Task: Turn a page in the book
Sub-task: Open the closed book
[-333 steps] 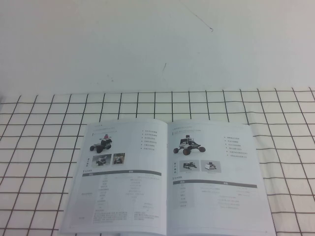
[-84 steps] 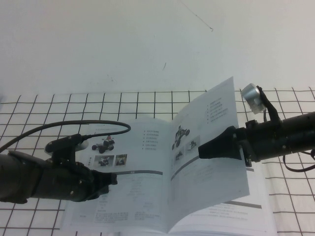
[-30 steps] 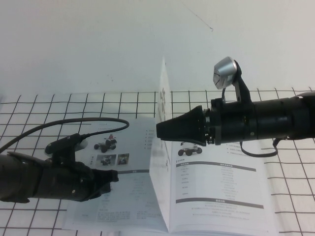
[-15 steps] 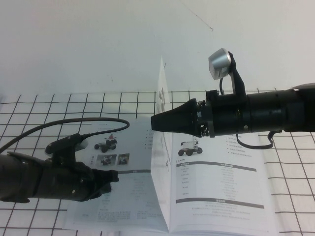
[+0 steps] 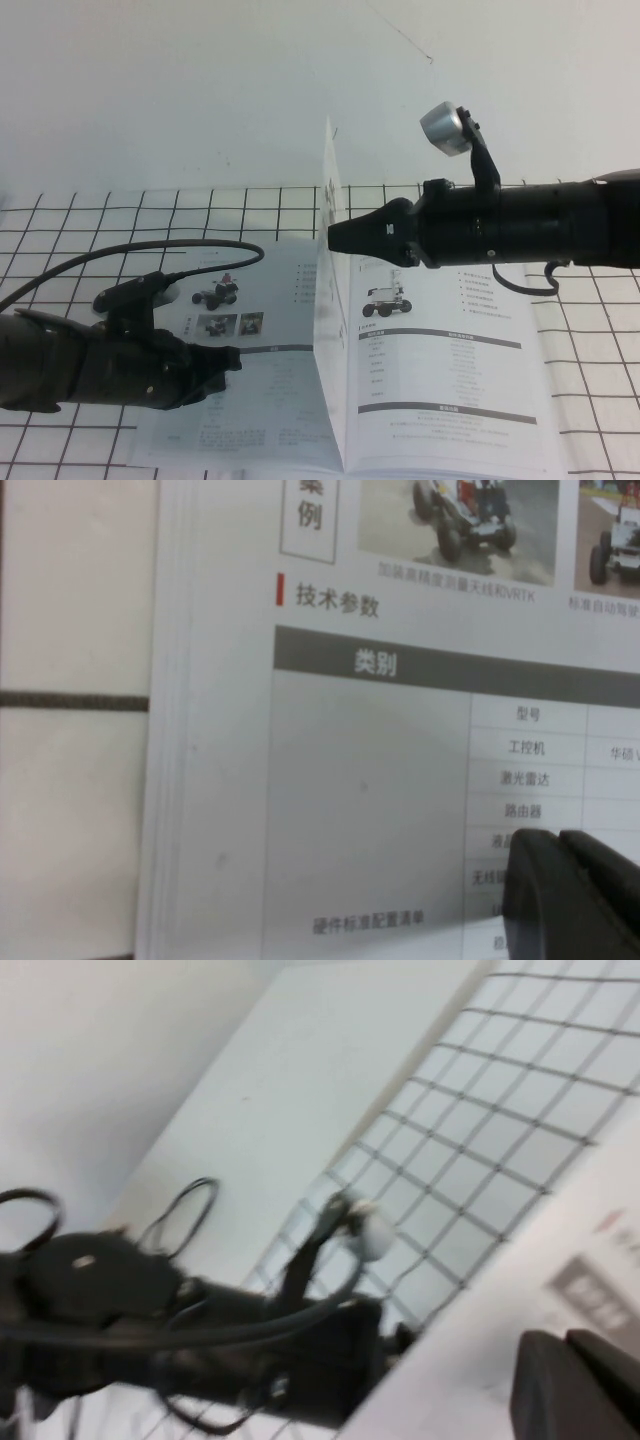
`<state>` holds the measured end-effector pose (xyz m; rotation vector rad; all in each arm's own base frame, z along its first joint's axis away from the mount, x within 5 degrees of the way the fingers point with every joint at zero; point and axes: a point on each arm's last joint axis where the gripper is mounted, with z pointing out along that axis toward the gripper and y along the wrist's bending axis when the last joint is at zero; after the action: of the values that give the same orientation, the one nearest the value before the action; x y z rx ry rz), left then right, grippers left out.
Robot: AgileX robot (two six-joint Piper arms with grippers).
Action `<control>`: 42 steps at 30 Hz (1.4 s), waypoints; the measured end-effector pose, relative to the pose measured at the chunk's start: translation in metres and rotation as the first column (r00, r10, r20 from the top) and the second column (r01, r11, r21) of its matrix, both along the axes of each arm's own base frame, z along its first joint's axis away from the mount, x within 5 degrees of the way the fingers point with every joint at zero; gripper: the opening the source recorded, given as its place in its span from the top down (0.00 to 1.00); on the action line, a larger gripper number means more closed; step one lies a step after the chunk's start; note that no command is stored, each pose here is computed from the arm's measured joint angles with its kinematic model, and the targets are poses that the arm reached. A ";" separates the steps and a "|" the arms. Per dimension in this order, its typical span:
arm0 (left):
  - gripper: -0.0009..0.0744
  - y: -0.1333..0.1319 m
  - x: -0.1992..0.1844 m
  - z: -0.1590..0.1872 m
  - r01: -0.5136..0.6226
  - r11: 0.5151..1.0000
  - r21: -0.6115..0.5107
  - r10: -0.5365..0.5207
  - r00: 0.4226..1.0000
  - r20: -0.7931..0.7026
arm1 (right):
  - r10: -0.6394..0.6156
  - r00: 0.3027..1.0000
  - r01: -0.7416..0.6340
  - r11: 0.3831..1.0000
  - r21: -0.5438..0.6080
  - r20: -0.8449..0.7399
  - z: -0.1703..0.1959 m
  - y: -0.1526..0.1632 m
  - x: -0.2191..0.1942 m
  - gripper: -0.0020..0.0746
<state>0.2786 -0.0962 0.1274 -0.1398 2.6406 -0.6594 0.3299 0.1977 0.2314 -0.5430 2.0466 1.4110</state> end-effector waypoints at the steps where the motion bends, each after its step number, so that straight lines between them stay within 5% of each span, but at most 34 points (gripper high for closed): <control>1: 0.99 0.000 0.000 0.000 0.000 1.000 0.000 0.000 1.000 0.000 | -0.021 1.000 0.021 1.000 -0.013 0.002 -0.001 -0.001 0.002 0.96; 8: 0.99 0.000 0.000 0.000 -0.003 1.000 -0.002 0.003 1.000 0.000 | -0.105 0.994 0.105 0.992 -0.074 0.013 -0.006 -0.005 0.009 0.97; 26: 0.99 -0.004 0.000 0.005 0.021 0.999 -0.046 -0.020 0.999 0.025 | -0.046 0.993 0.036 0.995 -0.088 -0.107 -0.049 0.009 0.010 0.97; 34: 0.99 0.001 -0.002 0.049 -0.006 0.999 -0.045 0.014 0.982 0.190 | -0.043 0.994 0.034 0.995 -0.093 -0.099 -0.049 0.011 0.009 0.97; 42: 0.99 0.013 -0.018 0.114 -0.064 0.996 -0.054 0.081 0.906 0.416 | -0.077 0.995 0.067 0.985 -0.162 -0.058 -0.054 0.019 0.008 0.98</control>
<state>0.2604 -0.0834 0.2409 -0.0945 2.1997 -0.6358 0.3379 0.2165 0.1770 -0.4893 2.2215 1.2443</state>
